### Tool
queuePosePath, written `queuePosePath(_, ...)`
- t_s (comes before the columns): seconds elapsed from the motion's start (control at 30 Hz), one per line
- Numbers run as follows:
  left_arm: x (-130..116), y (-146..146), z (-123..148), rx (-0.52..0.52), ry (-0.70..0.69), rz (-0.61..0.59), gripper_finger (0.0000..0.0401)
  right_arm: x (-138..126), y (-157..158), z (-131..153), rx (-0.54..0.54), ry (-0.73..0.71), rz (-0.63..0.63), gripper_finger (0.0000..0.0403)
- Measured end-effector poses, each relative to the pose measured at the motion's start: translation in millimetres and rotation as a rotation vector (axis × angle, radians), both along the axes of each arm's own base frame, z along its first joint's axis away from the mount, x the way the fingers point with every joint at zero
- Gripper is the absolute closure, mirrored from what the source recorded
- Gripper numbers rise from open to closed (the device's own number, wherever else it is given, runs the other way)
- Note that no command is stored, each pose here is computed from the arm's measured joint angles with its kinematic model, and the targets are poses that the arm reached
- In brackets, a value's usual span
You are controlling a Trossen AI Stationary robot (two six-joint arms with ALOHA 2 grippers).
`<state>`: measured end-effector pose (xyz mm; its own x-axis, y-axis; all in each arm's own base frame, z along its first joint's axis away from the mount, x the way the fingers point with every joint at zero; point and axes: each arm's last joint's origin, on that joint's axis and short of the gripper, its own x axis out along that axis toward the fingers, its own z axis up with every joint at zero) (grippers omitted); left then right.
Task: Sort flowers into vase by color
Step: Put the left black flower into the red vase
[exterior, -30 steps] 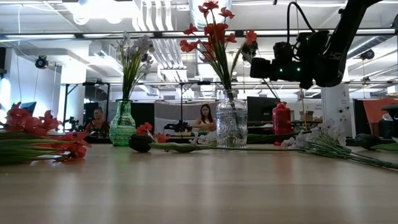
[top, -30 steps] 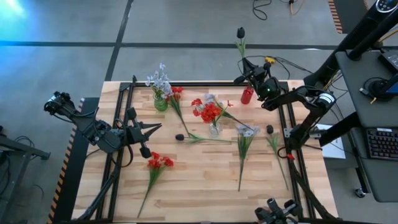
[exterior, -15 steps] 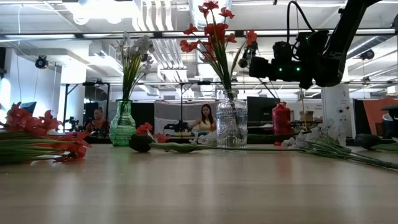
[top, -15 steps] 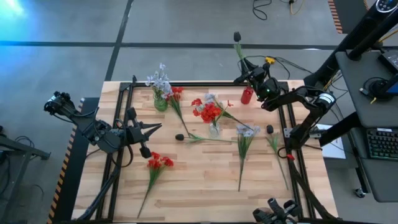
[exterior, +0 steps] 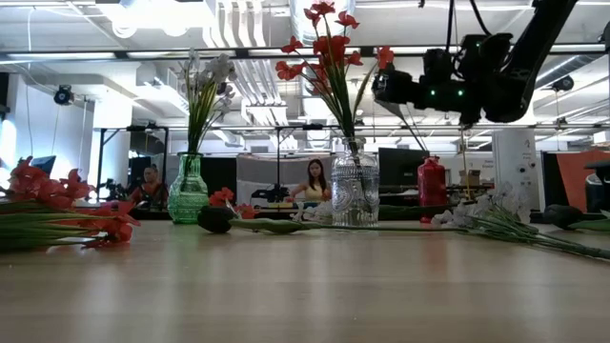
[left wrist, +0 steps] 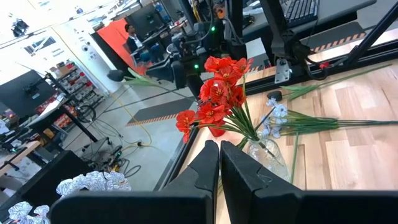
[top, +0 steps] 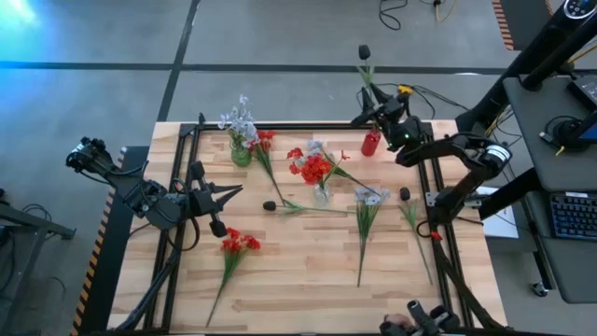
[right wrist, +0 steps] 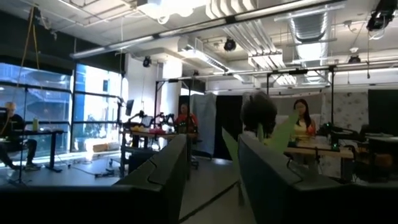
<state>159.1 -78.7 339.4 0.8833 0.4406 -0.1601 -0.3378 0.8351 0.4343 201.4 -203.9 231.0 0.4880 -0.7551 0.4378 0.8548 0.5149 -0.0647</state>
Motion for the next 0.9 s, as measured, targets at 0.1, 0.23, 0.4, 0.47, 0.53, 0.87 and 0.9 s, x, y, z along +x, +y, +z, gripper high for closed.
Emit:
queuePosePath(0.1,0,0,0,0.000,0.000,0.000,0.0401,0,5,8,-0.004,-0.004,0.007,0.0257)
queuePosePath(0.23,0,0,0,0.000,0.000,0.000,0.0401,0,15,19,-0.006,0.023,0.019,0.0248)
queuePosePath(0.4,0,0,0,0.000,0.000,0.000,0.0401,-3,21,35,0.108,-0.009,-0.019,0.0243)
queuePosePath(0.47,0,0,0,0.000,0.000,0.000,0.0401,-3,19,42,0.201,0.015,-0.040,0.0243)
queuePosePath(0.53,0,0,0,0.000,0.000,0.000,0.0401,0,17,51,0.293,0.072,-0.040,0.0242)
queuePosePath(0.87,0,0,0,0.000,0.000,0.000,0.0401,19,-1,113,0.721,0.316,-0.090,0.0200)
queuePosePath(0.9,0,0,0,0.000,0.000,0.000,0.0401,20,-2,119,0.751,0.327,-0.094,0.0193)
